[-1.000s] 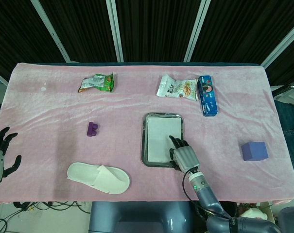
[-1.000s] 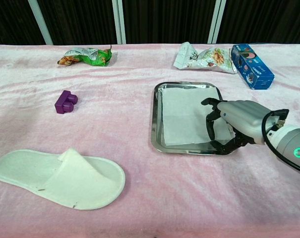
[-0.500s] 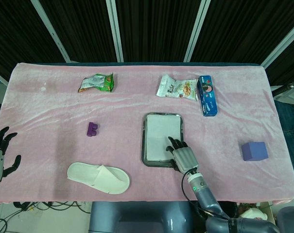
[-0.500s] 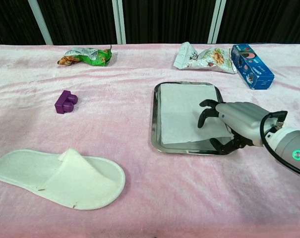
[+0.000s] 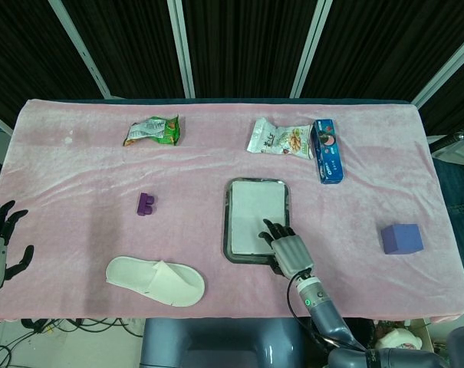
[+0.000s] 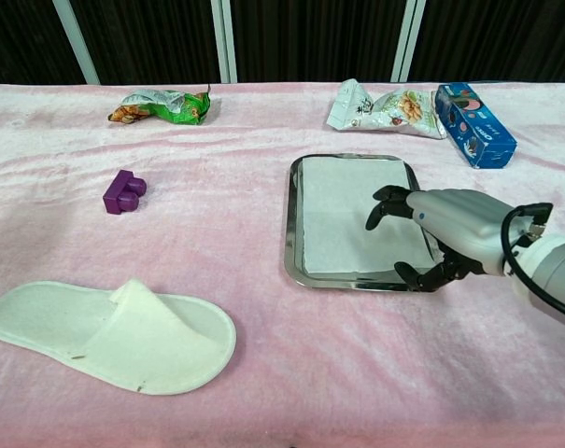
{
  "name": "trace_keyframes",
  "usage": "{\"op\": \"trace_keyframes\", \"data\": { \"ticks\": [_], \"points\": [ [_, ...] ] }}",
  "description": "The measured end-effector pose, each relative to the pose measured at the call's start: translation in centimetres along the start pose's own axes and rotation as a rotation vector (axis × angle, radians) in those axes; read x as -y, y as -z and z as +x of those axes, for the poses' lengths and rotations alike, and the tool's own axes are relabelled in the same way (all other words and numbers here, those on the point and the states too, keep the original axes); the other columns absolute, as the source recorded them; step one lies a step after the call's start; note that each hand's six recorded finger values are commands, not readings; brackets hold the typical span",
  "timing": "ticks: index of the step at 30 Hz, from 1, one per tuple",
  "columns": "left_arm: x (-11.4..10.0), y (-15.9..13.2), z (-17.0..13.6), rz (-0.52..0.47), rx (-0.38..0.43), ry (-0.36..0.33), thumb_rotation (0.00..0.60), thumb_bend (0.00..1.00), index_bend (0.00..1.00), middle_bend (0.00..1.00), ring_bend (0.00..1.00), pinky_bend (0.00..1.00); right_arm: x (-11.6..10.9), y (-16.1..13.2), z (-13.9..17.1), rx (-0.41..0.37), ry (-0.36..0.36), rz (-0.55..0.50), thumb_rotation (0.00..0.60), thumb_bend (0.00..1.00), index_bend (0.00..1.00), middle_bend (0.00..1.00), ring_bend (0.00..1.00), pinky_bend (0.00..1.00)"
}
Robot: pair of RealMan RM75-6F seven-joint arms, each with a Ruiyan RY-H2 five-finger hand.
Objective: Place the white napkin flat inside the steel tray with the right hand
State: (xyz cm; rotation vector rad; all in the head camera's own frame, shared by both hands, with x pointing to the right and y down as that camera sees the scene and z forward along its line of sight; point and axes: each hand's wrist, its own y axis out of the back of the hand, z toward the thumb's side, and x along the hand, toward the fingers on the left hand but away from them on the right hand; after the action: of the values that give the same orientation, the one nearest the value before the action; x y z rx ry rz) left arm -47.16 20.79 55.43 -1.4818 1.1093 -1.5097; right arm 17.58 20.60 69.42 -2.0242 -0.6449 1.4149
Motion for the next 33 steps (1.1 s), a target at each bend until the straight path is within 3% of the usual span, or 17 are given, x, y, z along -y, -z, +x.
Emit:
{"op": "trace_keyframes", "data": {
  "ticks": [4, 9, 18, 24, 29, 33],
  "points": [
    [0.1, -0.1, 0.0, 0.0, 0.002, 0.002, 0.6, 0.38, 0.19, 0.06, 0.0, 0.01, -1.9, 0.2, -1.1, -0.003, 0.033, -0.036, 0.6, 0.41, 0.22, 0.07, 0.12, 0.18],
    [0.2, 0.0, 0.1, -0.002, -0.004, 0.007, 0.6, 0.38, 0.19, 0.06, 0.0, 0.01, -2.9, 0.3, -3.0, -0.032, 0.007, -0.109, 0.6, 0.41, 0.12, 0.05, 0.12, 0.18],
    [0.3, 0.2, 0.1, 0.002, -0.011, 0.015, 0.6, 0.38, 0.19, 0.06, 0.0, 0.01, -3.2, 0.8, -6.2, -0.025, 0.03, -0.094, 0.6, 0.35, 0.08, 0.03, 0.12, 0.18],
    [0.4, 0.2, 0.2, 0.004, -0.013, 0.02, 0.6, 0.38, 0.19, 0.06, 0.0, 0.01, -2.3, 0.4, -7.2, -0.026, 0.019, -0.083, 0.6, 0.35, 0.11, 0.04, 0.12, 0.18],
    [0.4, 0.2, 0.2, 0.006, -0.011, 0.022, 0.6, 0.38, 0.19, 0.06, 0.0, 0.01, -2.0, 0.2, -7.5, -0.028, 0.013, -0.071, 0.6, 0.36, 0.25, 0.12, 0.13, 0.18],
    [0.4, 0.2, 0.2, 0.006, -0.013, 0.022, 0.6, 0.38, 0.19, 0.06, 0.0, 0.01, -1.7, 0.2, -7.8, -0.025, -0.002, -0.051, 0.6, 0.36, 0.29, 0.14, 0.14, 0.18]
  ]
}}
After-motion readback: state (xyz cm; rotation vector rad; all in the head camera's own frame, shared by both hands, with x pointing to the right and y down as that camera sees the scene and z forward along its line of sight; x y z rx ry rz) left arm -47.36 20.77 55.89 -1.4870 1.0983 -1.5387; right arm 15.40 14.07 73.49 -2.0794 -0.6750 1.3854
